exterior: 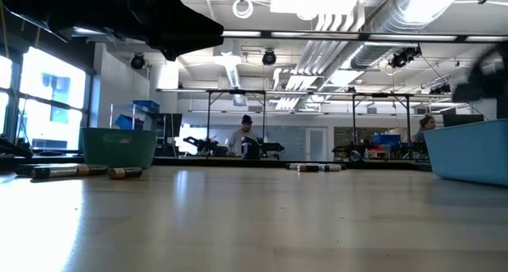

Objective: Sort batteries
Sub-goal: Put the silver battery into the blue bin

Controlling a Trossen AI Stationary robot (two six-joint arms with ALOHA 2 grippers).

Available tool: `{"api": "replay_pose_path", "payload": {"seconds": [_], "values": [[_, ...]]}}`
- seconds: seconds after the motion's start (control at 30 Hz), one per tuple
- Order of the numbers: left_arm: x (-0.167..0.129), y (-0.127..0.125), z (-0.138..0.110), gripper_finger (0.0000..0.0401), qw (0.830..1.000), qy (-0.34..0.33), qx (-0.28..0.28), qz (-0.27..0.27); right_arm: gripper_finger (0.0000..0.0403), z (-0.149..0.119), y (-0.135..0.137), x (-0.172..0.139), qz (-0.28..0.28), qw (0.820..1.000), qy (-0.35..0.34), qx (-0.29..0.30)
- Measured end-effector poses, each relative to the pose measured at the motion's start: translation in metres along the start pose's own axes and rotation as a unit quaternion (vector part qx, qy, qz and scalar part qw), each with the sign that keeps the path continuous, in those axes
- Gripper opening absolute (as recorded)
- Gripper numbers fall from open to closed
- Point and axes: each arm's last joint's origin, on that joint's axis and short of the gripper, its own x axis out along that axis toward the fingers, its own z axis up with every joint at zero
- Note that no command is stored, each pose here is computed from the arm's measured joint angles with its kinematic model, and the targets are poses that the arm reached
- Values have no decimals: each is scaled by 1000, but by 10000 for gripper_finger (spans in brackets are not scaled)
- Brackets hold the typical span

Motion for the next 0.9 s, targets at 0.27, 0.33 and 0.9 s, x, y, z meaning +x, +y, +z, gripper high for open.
{"api": "replay_pose_path", "payload": {"seconds": [0.27,0.33,0.9], "values": [[0,0,0,165,1000,-2,-1,0,18,8,-42,-48,-95,975,-48,195],[0,0,0,165,1000,-2,-1,0,18,-1,-57,-59,-109,960,-64,251],[-1,-2,-2,165,1000,8,3,-4,18,-95,-120,-64,-36,771,-34,635]]}}
